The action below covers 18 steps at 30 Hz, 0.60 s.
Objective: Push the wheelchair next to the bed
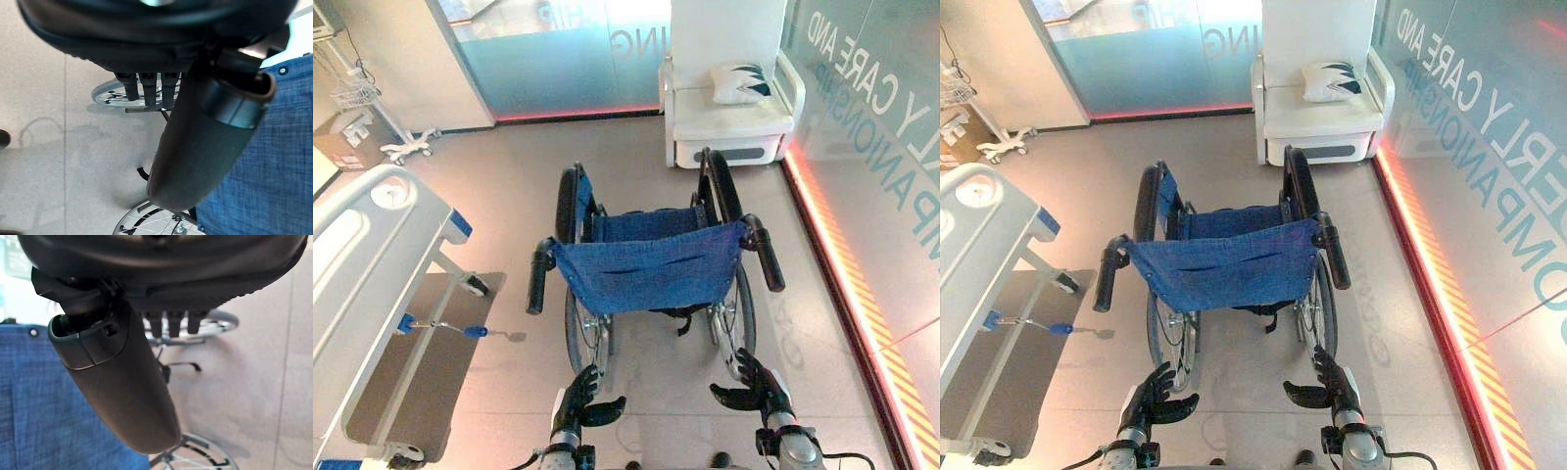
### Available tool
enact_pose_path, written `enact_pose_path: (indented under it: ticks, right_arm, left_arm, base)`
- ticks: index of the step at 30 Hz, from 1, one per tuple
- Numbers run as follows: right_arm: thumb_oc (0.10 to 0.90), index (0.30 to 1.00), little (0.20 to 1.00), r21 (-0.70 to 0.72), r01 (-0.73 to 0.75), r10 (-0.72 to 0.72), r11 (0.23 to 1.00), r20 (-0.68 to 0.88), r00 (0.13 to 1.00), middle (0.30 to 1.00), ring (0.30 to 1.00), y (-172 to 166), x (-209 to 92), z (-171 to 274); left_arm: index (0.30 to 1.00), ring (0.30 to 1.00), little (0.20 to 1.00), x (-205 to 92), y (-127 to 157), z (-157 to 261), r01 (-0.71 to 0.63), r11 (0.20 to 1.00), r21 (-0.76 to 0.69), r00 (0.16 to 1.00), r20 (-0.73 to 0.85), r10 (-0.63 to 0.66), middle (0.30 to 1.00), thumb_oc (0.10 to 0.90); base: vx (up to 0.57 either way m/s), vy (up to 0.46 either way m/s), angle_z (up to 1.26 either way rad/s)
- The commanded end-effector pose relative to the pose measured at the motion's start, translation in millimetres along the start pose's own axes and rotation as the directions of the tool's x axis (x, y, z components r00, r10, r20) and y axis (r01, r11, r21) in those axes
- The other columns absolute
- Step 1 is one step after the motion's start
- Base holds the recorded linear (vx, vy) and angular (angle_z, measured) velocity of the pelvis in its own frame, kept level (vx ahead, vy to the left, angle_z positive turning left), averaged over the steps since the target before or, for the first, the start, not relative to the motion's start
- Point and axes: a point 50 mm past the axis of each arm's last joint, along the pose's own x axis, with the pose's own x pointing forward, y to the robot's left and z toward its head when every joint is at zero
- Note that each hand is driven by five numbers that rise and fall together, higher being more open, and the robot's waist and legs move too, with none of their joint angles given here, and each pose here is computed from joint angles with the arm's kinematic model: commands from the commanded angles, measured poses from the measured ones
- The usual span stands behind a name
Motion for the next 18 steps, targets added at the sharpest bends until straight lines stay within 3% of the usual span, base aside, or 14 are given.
enact_pose_path:
  ticks: [1,9,14,18]
  right_arm:
    - [0.800,0.900,0.900,0.031,-0.029,0.022,0.999,0.206,0.978,0.900,0.900,8,16,43]
    - [0.800,0.900,0.900,0.100,-0.031,0.009,0.994,0.218,0.976,0.900,0.900,8,16,46]
    - [0.800,0.900,0.900,0.208,-0.036,0.005,0.977,0.150,0.989,0.900,0.900,3,18,41]
    - [0.800,0.900,0.900,0.248,0.002,-0.051,0.969,0.190,0.980,0.900,0.900,-6,18,49]
  left_arm:
    - [0.900,0.900,0.900,18,3,34,-0.032,0.999,-0.016,0.990,0.138,0.034,0.900,0.800]
    - [0.900,0.900,0.900,19,0,38,0.006,0.999,-0.037,0.988,0.154,0.000,0.900,0.800]
    - [0.900,0.900,0.900,21,12,43,-0.080,0.994,-0.080,0.982,0.165,0.092,0.900,0.800]
    - [0.900,0.900,0.900,23,23,48,-0.136,0.985,-0.106,0.974,0.167,0.153,0.900,0.800]
  base:
    - [0.00,0.000,0.00]
    - [-0.01,-0.007,0.07]
    - [0.00,0.000,0.00]
    - [0.00,0.000,0.00]
